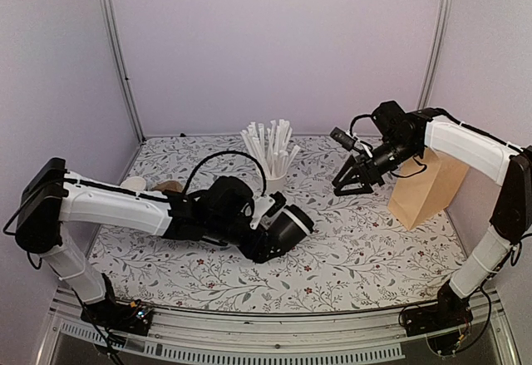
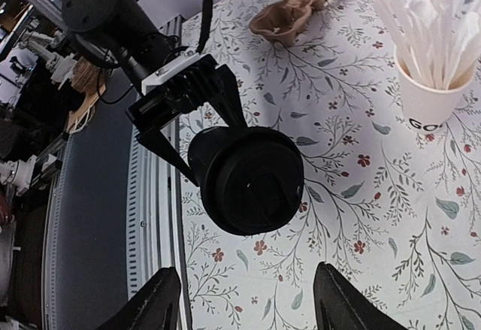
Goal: Pack the takeout coffee
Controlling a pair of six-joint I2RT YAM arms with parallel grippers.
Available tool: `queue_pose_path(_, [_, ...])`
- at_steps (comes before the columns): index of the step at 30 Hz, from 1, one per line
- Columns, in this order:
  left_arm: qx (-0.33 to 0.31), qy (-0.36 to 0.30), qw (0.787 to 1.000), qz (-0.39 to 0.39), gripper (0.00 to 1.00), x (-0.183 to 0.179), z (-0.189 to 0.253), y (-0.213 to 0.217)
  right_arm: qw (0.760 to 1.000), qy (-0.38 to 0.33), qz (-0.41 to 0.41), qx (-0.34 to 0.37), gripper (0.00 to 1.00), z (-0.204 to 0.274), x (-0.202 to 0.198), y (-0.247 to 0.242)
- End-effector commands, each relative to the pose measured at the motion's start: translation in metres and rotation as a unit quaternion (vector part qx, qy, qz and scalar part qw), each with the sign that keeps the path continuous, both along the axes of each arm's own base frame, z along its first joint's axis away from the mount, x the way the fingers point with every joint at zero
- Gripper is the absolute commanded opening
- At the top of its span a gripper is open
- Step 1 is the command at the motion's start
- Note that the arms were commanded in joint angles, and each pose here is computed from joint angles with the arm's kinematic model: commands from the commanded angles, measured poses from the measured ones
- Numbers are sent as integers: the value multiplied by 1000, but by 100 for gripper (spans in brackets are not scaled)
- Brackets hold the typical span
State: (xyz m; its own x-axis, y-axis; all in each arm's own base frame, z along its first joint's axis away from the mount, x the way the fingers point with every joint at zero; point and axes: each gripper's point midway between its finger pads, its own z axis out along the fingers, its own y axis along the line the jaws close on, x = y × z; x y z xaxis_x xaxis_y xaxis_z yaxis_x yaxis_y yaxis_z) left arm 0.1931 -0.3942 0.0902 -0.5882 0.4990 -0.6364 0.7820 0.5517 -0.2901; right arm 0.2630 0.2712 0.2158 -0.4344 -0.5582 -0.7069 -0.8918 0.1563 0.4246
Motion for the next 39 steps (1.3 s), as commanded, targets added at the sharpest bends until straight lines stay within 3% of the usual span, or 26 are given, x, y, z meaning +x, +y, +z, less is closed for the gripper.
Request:
queue_pose_path(1, [-149, -60, 985, -54, 70, -11, 64, -27, 993, -1, 80, 82, 75, 38, -33, 10])
queue_pose_path(5, [-185, -78, 977, -71, 70, -18, 80, -25, 992, -44, 96, 63, 84, 40, -39, 23])
queue_pose_path(14, [-211, -80, 970, -95, 69, -31, 89, -25, 990, -64, 120, 38, 86, 36, -45, 47])
queue_pose_path(27, [-227, -86, 964, -110, 68, -37, 99, -28, 989, -38, 141, 23, 86, 21, -54, 64])
queue_pose_path(33, [-226, -94, 964, -104, 68, -33, 99, -28, 985, -8, 168, 38, 80, 23, -70, 64])
queue_pose_path(39, [-218, -102, 966, -93, 72, -27, 93, -29, 983, 10, 181, 39, 63, 19, -74, 65])
